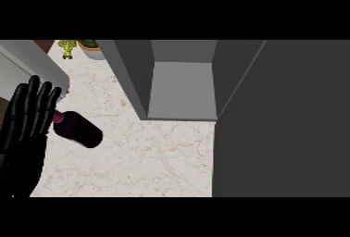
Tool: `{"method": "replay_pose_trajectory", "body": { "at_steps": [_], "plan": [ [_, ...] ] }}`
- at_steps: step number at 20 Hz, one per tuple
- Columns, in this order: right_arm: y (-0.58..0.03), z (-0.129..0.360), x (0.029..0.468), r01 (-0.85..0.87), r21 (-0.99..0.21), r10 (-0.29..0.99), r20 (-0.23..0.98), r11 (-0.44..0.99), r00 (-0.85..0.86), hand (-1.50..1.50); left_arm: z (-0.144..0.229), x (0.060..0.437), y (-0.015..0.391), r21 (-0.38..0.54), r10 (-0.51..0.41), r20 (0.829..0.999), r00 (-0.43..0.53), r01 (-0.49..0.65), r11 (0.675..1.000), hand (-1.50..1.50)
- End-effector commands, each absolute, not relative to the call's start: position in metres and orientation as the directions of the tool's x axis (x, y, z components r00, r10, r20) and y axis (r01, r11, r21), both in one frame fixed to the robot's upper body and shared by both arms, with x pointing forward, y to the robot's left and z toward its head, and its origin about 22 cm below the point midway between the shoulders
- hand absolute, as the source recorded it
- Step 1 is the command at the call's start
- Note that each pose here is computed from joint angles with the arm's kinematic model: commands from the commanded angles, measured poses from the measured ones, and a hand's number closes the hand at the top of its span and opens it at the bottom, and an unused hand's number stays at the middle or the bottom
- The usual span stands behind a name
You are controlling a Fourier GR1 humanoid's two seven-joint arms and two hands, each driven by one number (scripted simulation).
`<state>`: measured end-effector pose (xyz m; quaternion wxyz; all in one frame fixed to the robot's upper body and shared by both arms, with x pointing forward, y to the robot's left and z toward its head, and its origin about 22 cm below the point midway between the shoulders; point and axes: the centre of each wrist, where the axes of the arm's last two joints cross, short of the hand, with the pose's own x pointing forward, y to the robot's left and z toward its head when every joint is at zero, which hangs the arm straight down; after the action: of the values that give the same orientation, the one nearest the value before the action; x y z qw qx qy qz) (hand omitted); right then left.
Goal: Pick up the wine, place it into the cabinet and close the cabinet
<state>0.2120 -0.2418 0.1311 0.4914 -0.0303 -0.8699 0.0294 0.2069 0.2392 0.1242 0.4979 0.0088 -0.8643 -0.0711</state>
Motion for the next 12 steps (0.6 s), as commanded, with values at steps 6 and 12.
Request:
{"method": "replay_pose_trajectory", "body": {
  "at_steps": [6, 12],
  "plan": [
    [-0.235, 0.139, 0.166, 0.025, -0.098, 0.097, 0.851, 0.995, -0.516, -1.5, 0.135, 0.242, 0.334, 0.111, -0.045, 0.816, -0.576, 0.079, 0.991, -1.5],
    [-0.216, 0.147, 0.151, -0.22, 0.027, -0.107, 0.927, 0.975, -0.36, -1.5, 0.154, 0.23, 0.317, -0.085, 0.167, 0.932, -0.323, 0.252, 0.964, -1.5]
  ]
}}
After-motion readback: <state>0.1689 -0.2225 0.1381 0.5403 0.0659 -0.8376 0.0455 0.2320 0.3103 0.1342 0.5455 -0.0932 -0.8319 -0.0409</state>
